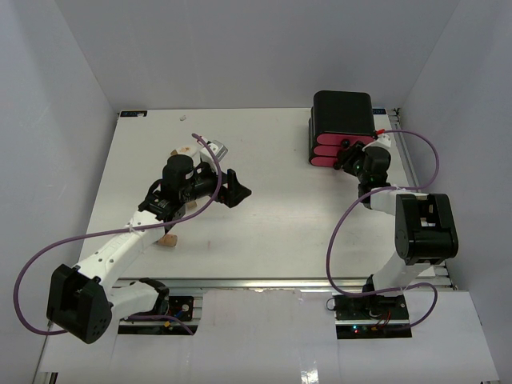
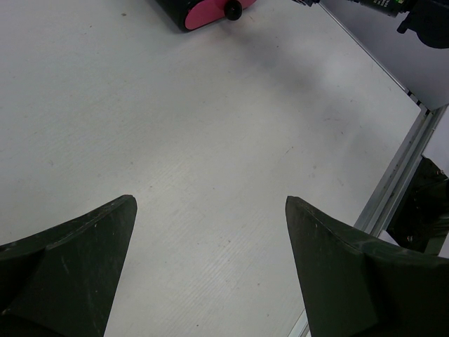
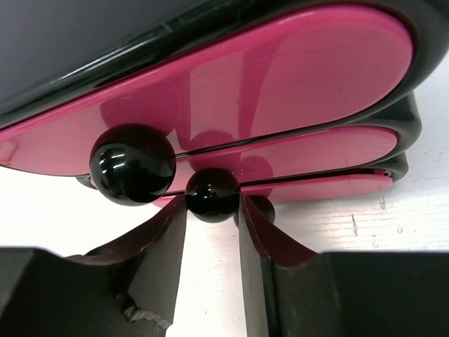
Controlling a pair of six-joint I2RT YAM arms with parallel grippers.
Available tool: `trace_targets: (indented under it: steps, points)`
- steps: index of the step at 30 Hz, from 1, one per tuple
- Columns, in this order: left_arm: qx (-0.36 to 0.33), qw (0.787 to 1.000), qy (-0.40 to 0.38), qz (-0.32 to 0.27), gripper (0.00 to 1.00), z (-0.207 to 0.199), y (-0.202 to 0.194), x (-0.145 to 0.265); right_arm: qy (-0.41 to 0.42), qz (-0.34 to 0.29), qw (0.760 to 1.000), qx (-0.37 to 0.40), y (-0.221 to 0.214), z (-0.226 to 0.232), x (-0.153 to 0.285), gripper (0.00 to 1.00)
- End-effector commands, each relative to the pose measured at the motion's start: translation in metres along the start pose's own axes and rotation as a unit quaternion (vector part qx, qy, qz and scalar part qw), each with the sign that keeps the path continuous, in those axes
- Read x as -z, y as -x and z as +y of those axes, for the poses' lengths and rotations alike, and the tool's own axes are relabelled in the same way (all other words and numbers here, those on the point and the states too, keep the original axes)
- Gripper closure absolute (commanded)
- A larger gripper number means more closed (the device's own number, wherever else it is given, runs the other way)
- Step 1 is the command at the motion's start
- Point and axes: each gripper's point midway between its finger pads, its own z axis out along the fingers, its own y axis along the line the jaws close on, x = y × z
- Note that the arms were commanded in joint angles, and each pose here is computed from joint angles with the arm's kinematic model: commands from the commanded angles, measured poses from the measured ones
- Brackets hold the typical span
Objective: Organize the makeup
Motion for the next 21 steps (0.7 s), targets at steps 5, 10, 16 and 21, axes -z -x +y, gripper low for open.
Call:
trace_targets:
  steps: [5, 10, 16, 21]
  points:
    - [-0.005, 1.0, -0.002, -0.004, 0.02, 0.002, 0.003, 0.001, 0.019, -0.023, 0.999, -0.015, 0.02, 0.002, 0.0, 0.72]
    - [-0.005, 1.0, -0.004, -0.005, 0.02, 0.001, 0.003, 0.002, 0.03, -0.002, 1.0, -0.006, 0.013, 0.003, 0.021, 0.72]
    - [-0.007, 1.0, -0.005, -0.01, 0.02, 0.0, 0.006, 0.004, 0.029, 0.028, 0.999, 0.012, -0.004, -0.006, 0.051, 0.72]
    - [-0.008, 1.0, -0.001, -0.01, 0.02, 0.001, 0.006, 0.005, 0.035, 0.075, 0.996, 0.023, -0.029, -0.008, 0.077, 0.72]
